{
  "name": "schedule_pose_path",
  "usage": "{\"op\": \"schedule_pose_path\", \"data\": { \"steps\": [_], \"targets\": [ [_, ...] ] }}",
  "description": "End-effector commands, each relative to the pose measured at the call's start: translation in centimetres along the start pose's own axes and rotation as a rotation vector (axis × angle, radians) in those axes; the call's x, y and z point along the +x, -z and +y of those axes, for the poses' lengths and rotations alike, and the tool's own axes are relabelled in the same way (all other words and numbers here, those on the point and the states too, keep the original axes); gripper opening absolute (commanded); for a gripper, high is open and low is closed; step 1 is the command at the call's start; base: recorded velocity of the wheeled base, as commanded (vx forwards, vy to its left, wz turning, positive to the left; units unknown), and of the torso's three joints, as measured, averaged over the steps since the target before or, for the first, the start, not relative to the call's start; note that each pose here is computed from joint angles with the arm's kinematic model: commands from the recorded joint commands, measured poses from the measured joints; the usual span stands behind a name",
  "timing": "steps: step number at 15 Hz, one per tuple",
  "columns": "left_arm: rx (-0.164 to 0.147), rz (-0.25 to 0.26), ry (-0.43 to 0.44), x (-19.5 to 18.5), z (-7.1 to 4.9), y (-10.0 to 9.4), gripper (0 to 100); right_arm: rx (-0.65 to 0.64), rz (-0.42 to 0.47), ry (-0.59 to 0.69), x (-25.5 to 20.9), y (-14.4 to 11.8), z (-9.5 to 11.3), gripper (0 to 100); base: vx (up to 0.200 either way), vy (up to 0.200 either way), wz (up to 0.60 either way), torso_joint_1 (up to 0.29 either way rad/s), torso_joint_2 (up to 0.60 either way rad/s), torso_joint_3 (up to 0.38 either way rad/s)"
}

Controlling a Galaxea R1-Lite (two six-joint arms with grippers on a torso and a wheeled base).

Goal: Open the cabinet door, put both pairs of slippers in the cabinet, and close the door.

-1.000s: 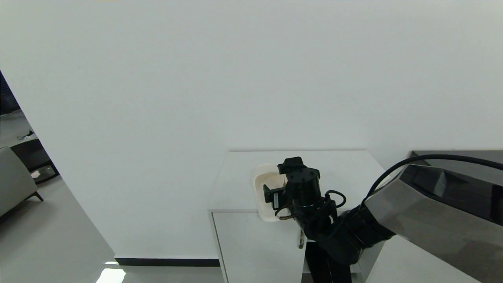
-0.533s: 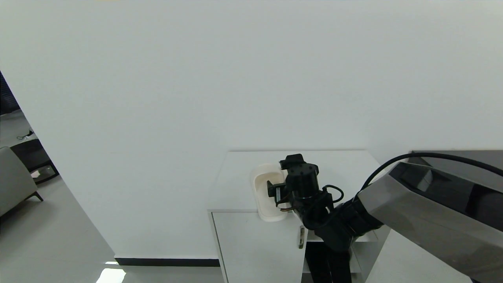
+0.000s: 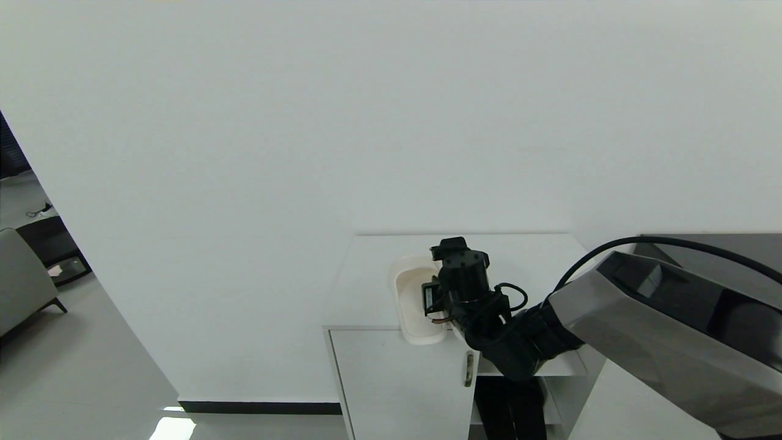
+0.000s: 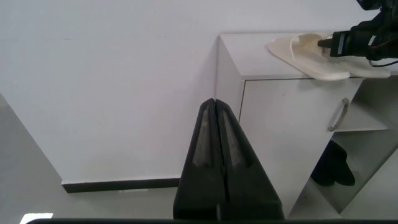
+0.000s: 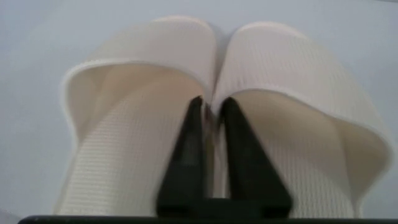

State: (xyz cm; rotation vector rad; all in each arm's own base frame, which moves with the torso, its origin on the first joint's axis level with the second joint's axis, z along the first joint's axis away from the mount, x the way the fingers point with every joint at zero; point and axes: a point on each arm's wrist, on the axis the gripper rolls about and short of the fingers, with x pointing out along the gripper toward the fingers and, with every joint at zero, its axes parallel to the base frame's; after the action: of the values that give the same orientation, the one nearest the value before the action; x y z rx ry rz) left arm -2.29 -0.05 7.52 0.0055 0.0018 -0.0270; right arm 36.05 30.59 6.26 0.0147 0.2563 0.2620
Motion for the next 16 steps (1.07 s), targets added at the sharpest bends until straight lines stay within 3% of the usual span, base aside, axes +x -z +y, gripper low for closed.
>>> {"op": "schedule_pose_path", "data": {
  "steps": [1,4,6,9,11,16],
  "targets": [
    [0.001,0.001,0.001,0.0,0.0,0.0,0,0.0,0.002,0.001,0.2,0.2,0.0,0,0.0,0.0,0.0,0.0,0.0,0.0],
    [-0.001,0.001,-0.001,0.0,0.0,0.0,0,0.003,-0.006,-0.001,0.1,-0.1,0.1,0,0.0,0.0,0.0,0.0,0.0,0.0],
    [-0.001,0.001,-0.001,0.0,0.0,0.0,0,0.024,-0.039,-0.032,-1.4,-2.2,-0.1,0,0.0,0.0,0.0,0.0,0.0,0.0],
    [-0.001,0.001,-0.001,0.0,0.0,0.0,0,0.04,-0.038,-0.269,-7.3,-5.6,-1.5,0,0.0,0.0,0.0,0.0,0.0,0.0],
    [-0.001,0.001,-0.001,0.0,0.0,0.0,0,0.081,-0.052,-0.34,-10.2,-6.7,-2.6,0,0.0,0.0,0.0,0.0,0.0,0.0],
    [-0.001,0.001,0.001,0.0,0.0,0.0,0,0.11,-0.057,-0.547,-15.2,-5.6,-4.9,0,0.0,0.0,0.0,0.0,0.0,0.0]
  ]
}}
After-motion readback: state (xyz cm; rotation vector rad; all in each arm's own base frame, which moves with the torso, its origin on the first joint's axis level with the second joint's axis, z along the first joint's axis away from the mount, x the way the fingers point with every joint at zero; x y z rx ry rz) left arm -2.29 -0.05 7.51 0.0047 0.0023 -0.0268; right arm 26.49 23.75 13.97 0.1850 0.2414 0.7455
